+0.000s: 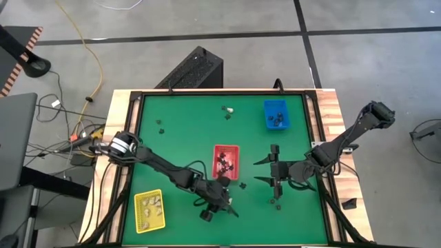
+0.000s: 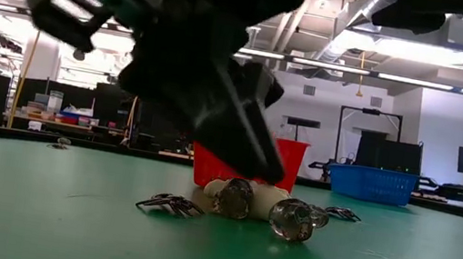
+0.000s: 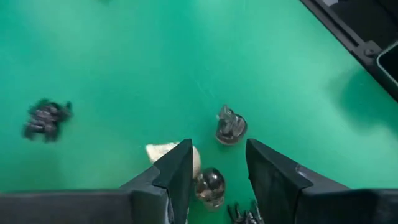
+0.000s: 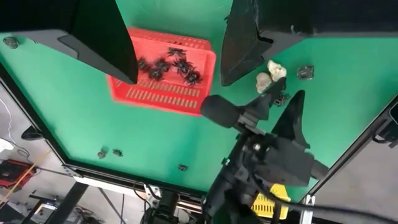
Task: Sort Halloween decoration
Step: Put the black skull toy into the blue bin
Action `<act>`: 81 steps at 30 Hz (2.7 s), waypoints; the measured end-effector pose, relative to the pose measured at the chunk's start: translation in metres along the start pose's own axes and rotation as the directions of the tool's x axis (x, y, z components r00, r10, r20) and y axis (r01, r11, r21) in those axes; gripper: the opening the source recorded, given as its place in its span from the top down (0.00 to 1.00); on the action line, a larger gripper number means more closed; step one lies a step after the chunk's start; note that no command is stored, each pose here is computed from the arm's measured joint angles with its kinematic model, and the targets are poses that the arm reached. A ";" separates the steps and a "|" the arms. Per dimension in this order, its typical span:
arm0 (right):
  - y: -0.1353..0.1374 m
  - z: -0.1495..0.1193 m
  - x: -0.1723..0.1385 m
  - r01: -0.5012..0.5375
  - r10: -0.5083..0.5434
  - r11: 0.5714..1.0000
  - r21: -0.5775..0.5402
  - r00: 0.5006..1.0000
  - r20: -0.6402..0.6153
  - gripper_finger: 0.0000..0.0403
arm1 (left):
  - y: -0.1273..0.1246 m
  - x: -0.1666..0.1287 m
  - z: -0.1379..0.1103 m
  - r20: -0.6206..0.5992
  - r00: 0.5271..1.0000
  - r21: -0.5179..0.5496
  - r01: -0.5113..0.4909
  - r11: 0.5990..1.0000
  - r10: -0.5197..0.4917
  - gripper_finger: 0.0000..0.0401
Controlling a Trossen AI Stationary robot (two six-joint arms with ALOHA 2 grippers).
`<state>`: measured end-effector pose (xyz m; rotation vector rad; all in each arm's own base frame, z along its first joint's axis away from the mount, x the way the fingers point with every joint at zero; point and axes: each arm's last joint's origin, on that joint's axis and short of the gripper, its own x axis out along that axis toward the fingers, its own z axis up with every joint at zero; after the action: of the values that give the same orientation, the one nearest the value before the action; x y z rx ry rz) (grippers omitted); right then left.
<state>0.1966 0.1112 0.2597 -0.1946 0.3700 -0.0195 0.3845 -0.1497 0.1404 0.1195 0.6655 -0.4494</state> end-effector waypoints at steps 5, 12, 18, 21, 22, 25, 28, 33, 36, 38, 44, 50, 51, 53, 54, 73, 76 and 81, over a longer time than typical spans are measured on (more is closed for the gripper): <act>0.000 0.000 0.000 0.000 0.000 1.000 0.002 1.000 0.003 0.36 | -0.001 0.000 -0.003 -0.031 1.000 -0.020 0.004 1.000 -0.005 0.67; 0.000 0.001 0.000 -0.001 0.001 1.000 0.003 1.000 0.005 0.36 | -0.001 0.000 -0.010 -0.099 0.995 -0.022 -0.012 1.000 0.010 0.69; 0.000 0.001 0.000 -0.001 0.001 1.000 0.000 1.000 0.005 0.36 | -0.001 0.000 -0.011 -0.114 0.993 -0.002 -0.011 1.000 0.011 0.69; 0.000 0.001 0.000 -0.001 0.001 1.000 0.000 1.000 0.005 0.36 | -0.001 0.000 -0.011 -0.113 0.993 0.004 -0.012 1.000 0.012 0.69; 0.000 0.001 0.000 0.000 0.000 1.000 0.000 1.000 0.005 0.36 | -0.001 0.000 -0.011 -0.111 0.994 0.004 -0.012 1.000 0.012 0.69; 0.000 0.001 0.000 -0.001 0.001 1.000 0.000 1.000 0.005 0.36 | 0.000 0.000 -0.011 -0.110 0.994 0.007 -0.012 1.000 0.013 0.69; 0.000 0.001 0.000 0.000 0.000 1.000 0.000 1.000 0.005 0.36 | 0.000 0.000 -0.010 -0.098 0.995 0.008 -0.012 1.000 0.013 0.69; 0.000 0.001 0.000 0.000 0.000 1.000 0.000 1.000 0.005 0.36 | 0.000 0.005 -0.011 -0.082 0.997 0.006 -0.011 1.000 0.011 0.69; 0.000 0.001 0.000 0.000 0.000 1.000 0.000 1.000 0.005 0.36 | 0.000 0.009 -0.015 -0.084 0.996 -0.006 0.003 1.000 -0.003 0.69; 0.000 0.001 0.000 0.000 0.000 1.000 0.001 1.000 0.007 0.36 | 0.001 0.009 -0.015 -0.090 0.996 -0.016 0.000 1.000 -0.002 0.69; 0.000 0.001 0.000 0.000 0.000 1.000 0.004 1.000 0.010 0.36 | 0.003 0.011 -0.018 -0.106 0.994 -0.025 -0.002 1.000 0.000 0.79; 0.000 0.001 0.000 0.001 -0.001 1.000 0.004 1.000 0.011 0.36 | 0.009 0.002 -0.014 -0.115 0.993 -0.037 -0.009 0.999 0.005 0.88; 0.000 0.001 0.000 0.001 -0.001 1.000 0.004 1.000 0.010 0.36 | 0.011 -0.003 -0.012 -0.120 0.993 -0.035 -0.007 0.999 0.002 0.88; 0.000 0.001 0.000 0.000 0.000 1.000 0.004 1.000 0.011 0.36 | 0.014 -0.015 -0.002 -0.092 0.995 -0.024 0.023 0.999 -0.025 0.88; 0.000 0.001 0.000 0.000 0.000 1.000 0.004 1.000 0.011 0.36 | 0.015 -0.022 0.005 -0.058 0.997 -0.013 0.041 0.999 -0.041 0.86; -0.017 -0.006 -0.025 0.037 -0.028 0.998 0.056 0.987 -0.157 0.36 | 0.197 -0.123 0.045 0.495 0.791 -0.068 -0.377 0.924 0.359 0.86; -0.023 -0.008 -0.036 0.045 -0.025 0.992 0.115 0.985 -0.170 0.36 | 0.249 -0.105 0.029 0.504 0.757 -0.186 -0.375 0.908 0.416 0.85; -0.029 -0.012 -0.055 0.045 -0.010 0.982 0.186 0.983 -0.186 0.36 | 0.312 -0.076 0.035 0.534 0.703 -0.315 -0.350 0.882 0.470 0.85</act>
<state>0.1411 0.0831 0.2742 -0.0091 0.5471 -0.1003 0.4889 0.1493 0.2041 -0.0608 0.0324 0.0347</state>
